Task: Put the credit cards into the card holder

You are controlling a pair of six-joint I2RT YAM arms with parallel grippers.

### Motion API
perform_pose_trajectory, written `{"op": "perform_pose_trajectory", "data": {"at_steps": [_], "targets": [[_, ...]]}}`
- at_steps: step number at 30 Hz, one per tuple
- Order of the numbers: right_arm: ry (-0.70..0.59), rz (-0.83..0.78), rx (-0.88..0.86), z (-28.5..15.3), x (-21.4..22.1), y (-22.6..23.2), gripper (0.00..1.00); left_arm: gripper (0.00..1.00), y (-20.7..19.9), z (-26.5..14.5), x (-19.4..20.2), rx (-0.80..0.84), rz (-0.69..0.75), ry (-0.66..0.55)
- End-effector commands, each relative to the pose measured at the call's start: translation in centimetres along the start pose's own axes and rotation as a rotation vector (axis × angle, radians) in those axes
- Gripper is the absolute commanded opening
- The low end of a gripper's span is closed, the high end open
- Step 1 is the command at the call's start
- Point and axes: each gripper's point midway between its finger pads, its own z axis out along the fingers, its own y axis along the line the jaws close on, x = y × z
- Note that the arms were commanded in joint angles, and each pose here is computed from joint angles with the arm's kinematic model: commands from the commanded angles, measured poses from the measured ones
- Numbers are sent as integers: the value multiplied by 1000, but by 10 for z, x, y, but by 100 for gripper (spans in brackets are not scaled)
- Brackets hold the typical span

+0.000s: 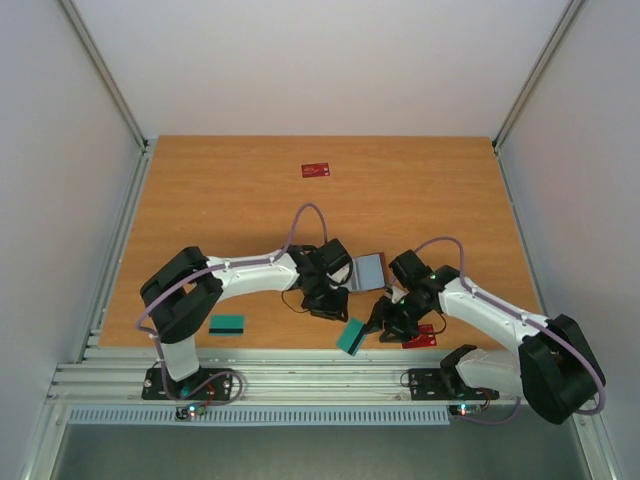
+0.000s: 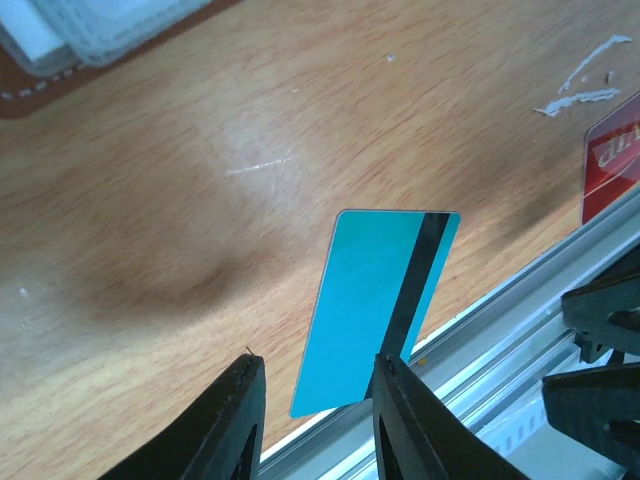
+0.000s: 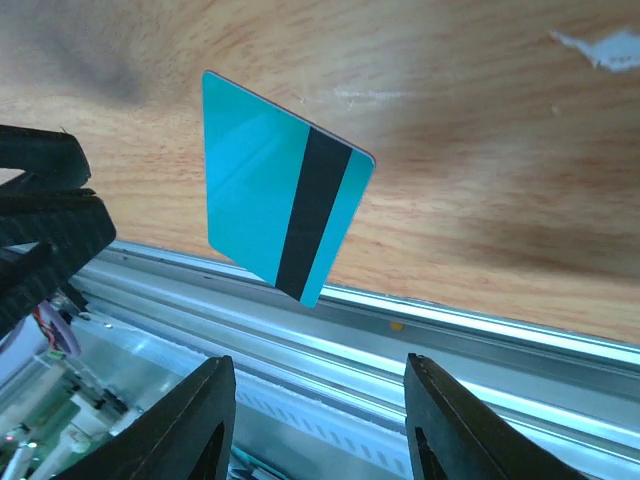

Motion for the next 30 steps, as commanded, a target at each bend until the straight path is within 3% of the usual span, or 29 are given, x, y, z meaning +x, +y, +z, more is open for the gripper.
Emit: {"op": "perform_pose_trajectory", "data": {"at_steps": [1,16,30], "targets": [[-15,69,-94,1,2,10,49,31,-6,-2,-4,40,70,20],[-5,118,-140,31,6,11,49,31,-3,23,16,108,127,188],[23,112,-59,56,17,0,48,29,-2,34,18,131,116,211]]}}
